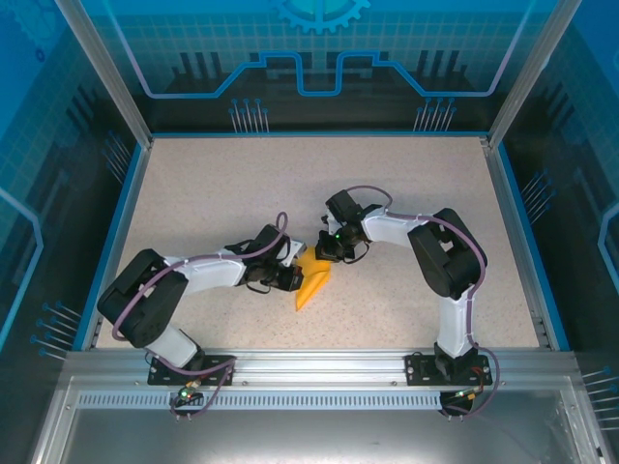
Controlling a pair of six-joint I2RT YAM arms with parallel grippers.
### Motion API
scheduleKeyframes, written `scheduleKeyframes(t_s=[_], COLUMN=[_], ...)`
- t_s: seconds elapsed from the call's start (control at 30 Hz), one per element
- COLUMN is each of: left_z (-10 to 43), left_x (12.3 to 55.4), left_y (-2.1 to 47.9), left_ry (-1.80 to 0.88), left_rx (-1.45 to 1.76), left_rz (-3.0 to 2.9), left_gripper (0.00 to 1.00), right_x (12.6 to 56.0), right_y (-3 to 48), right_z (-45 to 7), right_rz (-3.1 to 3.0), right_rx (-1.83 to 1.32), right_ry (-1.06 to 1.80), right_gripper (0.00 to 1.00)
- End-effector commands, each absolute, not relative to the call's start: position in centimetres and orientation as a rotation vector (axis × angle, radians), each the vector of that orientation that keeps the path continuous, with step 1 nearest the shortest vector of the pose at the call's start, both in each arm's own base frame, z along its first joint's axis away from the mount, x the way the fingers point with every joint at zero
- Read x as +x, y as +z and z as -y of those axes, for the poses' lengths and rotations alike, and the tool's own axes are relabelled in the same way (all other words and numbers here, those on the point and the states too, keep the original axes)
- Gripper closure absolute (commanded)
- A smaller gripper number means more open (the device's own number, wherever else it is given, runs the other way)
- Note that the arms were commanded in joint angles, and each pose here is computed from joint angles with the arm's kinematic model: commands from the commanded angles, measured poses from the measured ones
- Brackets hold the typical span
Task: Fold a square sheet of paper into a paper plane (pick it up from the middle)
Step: Third fold the triangle at the center of the table.
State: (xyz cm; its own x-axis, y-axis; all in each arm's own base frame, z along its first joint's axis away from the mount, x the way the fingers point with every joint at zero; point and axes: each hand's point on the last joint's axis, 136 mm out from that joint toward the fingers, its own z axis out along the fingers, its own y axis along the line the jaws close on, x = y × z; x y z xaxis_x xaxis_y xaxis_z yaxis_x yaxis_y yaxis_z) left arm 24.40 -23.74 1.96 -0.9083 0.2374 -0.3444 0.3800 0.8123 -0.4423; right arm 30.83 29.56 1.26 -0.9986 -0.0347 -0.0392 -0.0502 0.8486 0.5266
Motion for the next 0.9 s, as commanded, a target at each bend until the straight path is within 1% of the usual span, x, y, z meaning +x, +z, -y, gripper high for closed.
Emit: scheduleKeyframes(t_s=[0.0, 0.4, 0.87], left_z=[23.8, 24.3, 23.1], left_x=[25.4, 25.4, 25.4], left_y=[1.9, 2.7, 0.7], left_ry=[-0.721, -0.764, -0.649], left_rx=[0.491, 0.523, 0.484], left_rz=[-2.703, -2.661, -2.764], left_gripper=[1.00, 1.00, 1.00], right_x=[29.0, 28.7, 28.6], right_y=[-0.2, -0.7, -0.5], right_z=[-29.2, -29.1, -28.9], right_rz=[-3.070, -3.081, -3.070], right_rx=[-0.055, -0.048, -0.032], right_ry=[0.799, 0.799, 0.795], right_gripper=[0.93, 0.93, 0.93])
